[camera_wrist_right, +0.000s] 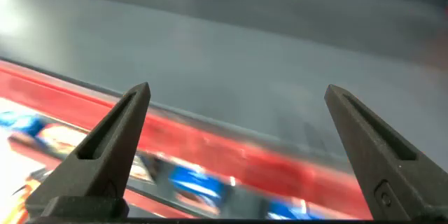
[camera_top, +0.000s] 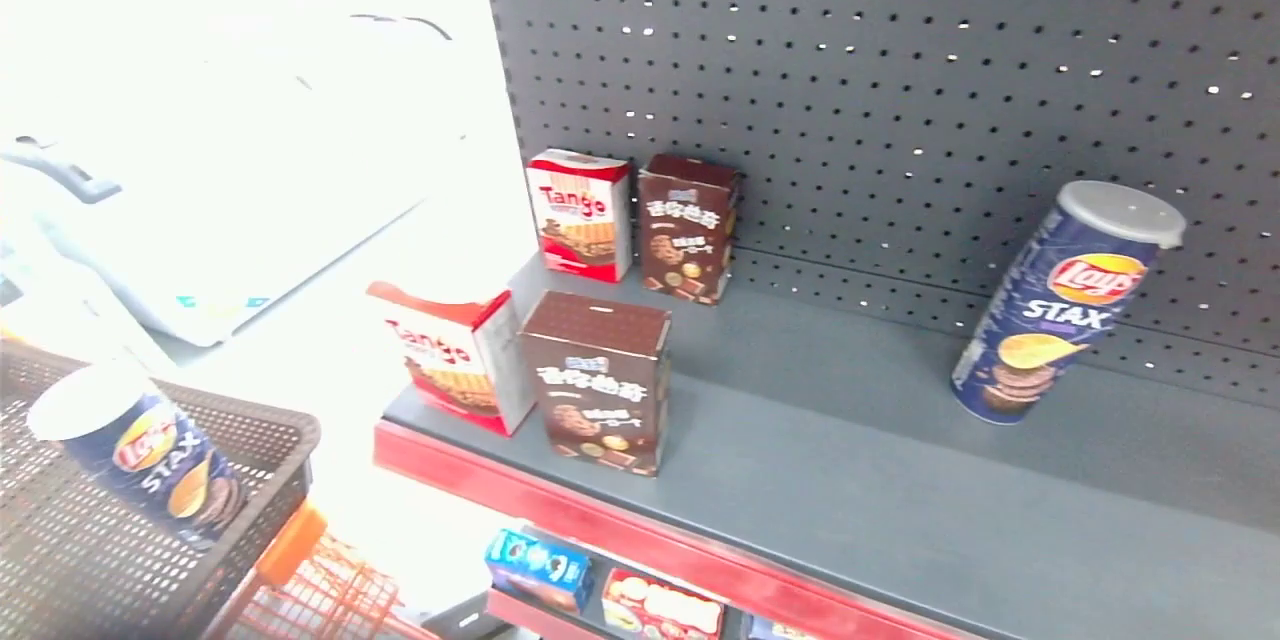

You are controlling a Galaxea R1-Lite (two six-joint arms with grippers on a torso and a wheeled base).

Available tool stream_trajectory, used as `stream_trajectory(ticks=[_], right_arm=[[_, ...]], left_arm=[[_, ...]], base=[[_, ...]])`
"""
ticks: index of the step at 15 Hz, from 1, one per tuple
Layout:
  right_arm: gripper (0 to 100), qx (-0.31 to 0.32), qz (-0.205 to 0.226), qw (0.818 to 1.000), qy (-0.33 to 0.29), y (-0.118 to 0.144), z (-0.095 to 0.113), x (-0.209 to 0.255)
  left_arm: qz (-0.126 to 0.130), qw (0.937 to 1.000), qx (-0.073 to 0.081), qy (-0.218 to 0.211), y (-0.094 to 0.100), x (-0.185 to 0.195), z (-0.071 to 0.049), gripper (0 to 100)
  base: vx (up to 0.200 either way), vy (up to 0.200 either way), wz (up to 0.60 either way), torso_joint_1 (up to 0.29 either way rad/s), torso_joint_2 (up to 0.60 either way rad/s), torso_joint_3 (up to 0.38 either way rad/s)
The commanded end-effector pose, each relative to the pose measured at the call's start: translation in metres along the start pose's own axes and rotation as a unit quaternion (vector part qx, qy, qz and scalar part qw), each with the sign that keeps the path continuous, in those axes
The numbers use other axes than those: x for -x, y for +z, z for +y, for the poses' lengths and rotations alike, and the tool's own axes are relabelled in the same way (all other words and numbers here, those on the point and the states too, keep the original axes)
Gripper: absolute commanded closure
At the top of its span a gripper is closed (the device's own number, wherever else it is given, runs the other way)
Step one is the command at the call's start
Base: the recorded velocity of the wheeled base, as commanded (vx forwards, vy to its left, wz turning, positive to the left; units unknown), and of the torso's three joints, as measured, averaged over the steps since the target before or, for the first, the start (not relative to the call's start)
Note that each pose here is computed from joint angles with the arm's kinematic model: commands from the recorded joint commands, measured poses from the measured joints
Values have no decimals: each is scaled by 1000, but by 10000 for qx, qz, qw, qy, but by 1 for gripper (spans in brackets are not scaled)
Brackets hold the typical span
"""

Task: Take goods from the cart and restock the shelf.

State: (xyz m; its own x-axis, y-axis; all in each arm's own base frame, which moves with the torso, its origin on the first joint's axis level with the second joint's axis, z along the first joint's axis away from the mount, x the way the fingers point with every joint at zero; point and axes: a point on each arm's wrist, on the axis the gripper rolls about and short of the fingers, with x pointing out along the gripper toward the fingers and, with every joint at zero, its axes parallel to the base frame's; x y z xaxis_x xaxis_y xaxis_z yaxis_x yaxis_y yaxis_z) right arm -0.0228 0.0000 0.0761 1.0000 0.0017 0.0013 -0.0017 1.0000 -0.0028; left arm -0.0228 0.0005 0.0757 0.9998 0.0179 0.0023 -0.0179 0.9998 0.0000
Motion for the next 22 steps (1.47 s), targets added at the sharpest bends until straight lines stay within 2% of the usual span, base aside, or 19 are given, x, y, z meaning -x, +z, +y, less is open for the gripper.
stream_trajectory(ticks=[1,2,14,15,16,17,18,19,20,22], right_arm=[[0,-6,-1,10000,-1,0,0,0],[0,-6,-1,10000,-1,0,0,0],[0,-6,-1,10000,-1,0,0,0],[0,-6,-1,10000,-1,0,0,0],[0,-6,-1,10000,-1,0,0,0],[0,-6,-1,10000,-1,0,0,0],[0,-6,-1,10000,-1,0,0,0],[0,-6,-1,10000,-1,0,0,0],[0,-6,6,10000,-1,0,0,0],[0,-6,-1,10000,-1,0,0,0]], left_arm=[[-4,10000,0,3,0,0,0,0],[-4,10000,0,3,0,0,0,0],[-4,10000,-15,-20,0,0,0,0],[-111,9999,-13,49,7,2,0,0],[-103,9999,-74,88,23,4,0,0],[-26,9999,-84,103,25,3,0,0],[529,9979,-164,340,49,-5,1,0],[751,9965,-180,314,56,-12,1,0],[1085,9934,-175,318,62,-25,1,0],[1373,9901,-170,247,75,-45,0,0]], base=[[0,0,600,2,-2,7],[0,0,600,2,2,2],[0,0,0,0,0,0],[0,0,0,0,0,0],[0,0,0,0,0,0],[0,0,0,0,0,0],[0,0,0,0,0,0],[0,0,0,0,0,0],[0,0,0,0,0,0],[0,0,0,0,0,0]])
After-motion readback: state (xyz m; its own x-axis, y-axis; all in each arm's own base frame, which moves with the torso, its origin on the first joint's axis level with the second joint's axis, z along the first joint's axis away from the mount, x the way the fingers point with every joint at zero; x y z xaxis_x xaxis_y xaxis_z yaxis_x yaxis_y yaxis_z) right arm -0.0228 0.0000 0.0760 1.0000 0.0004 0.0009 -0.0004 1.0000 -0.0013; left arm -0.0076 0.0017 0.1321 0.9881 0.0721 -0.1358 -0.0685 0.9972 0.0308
